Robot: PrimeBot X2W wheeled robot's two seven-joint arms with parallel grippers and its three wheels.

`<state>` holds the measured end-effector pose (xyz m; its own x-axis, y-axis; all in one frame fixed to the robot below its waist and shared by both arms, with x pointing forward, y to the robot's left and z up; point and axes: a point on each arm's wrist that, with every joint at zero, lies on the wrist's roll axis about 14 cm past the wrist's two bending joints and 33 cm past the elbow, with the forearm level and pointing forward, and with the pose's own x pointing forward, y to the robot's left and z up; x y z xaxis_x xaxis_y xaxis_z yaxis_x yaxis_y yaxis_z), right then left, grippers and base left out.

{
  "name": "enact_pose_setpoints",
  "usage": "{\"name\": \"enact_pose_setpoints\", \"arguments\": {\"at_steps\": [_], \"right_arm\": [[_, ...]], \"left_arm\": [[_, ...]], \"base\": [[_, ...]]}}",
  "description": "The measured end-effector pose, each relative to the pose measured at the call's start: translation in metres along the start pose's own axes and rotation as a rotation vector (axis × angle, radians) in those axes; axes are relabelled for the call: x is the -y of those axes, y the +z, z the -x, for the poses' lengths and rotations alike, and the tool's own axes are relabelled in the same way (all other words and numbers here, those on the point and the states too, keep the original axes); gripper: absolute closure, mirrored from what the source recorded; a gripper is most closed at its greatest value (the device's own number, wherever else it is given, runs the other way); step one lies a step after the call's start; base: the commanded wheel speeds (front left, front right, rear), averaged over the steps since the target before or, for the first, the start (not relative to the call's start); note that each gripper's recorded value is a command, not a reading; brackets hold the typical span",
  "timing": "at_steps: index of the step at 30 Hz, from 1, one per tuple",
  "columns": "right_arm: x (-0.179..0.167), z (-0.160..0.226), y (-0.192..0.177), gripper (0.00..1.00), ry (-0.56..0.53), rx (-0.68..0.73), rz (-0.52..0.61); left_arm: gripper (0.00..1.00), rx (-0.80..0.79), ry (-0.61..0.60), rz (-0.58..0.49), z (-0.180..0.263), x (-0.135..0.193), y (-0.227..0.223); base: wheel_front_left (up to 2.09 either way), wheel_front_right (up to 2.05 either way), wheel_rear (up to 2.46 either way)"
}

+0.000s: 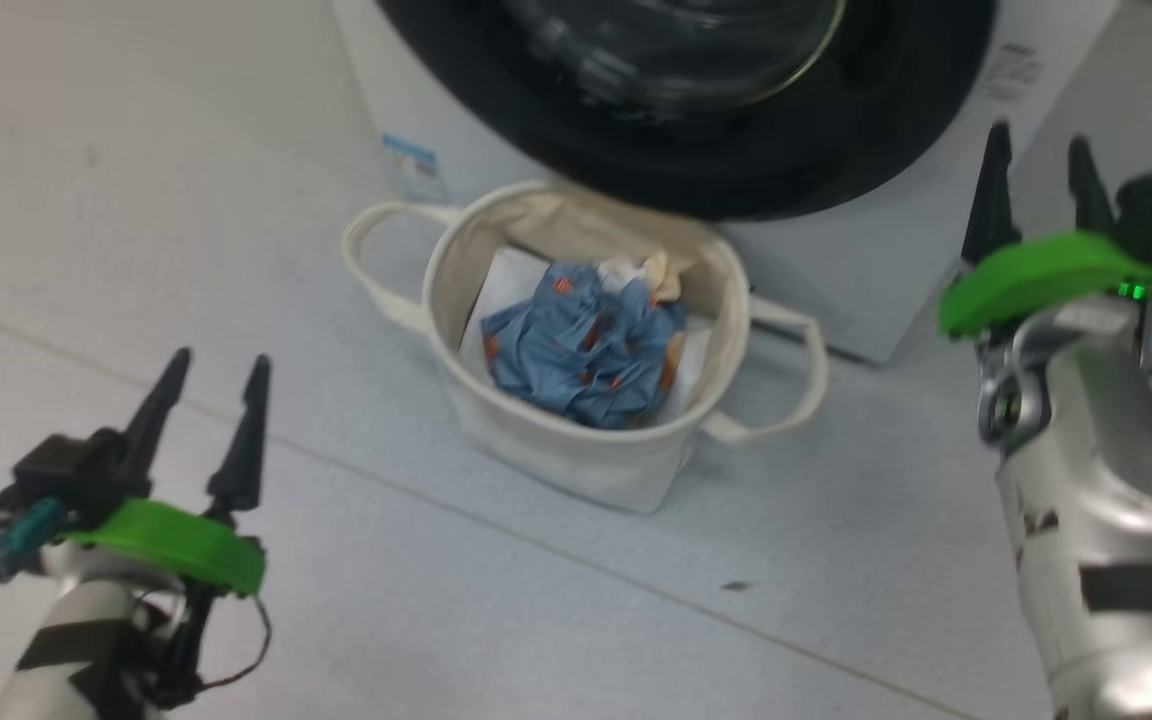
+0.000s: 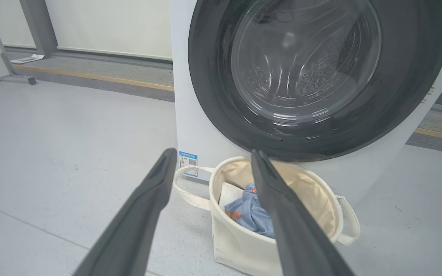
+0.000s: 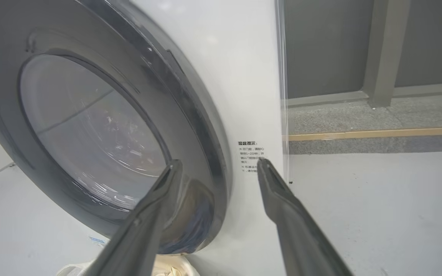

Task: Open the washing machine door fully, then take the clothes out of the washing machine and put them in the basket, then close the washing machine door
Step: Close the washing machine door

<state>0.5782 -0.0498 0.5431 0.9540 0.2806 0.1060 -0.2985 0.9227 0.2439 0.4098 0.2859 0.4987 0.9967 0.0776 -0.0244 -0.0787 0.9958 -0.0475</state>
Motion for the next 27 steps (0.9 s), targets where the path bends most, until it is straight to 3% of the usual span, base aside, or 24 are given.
{"name": "enact_pose_setpoints", "arguments": {"at_steps": [12, 17, 27], "right_arm": [[0.054, 0.137, 0.012, 0.0, -0.16, 0.012, 0.077], [0.074, 0.174, 0.035, 0.0, -0.228, 0.075, 0.096], [0.079, 0.223, 0.035, 0.0, -0.268, 0.09, 0.093]], "left_arm": [[0.0, 0.058, -0.081, -0.03, 0.023, 0.002, 0.027], [0.0, 0.11, -0.127, -0.038, 0.017, 0.016, 0.044], [0.0, 0.047, -0.188, 0.011, 0.016, 0.044, 0.021]], "base": [[0.0, 0.0, 0.0], [0.0, 0.0, 0.0], [0.0, 0.0, 0.0]]}}
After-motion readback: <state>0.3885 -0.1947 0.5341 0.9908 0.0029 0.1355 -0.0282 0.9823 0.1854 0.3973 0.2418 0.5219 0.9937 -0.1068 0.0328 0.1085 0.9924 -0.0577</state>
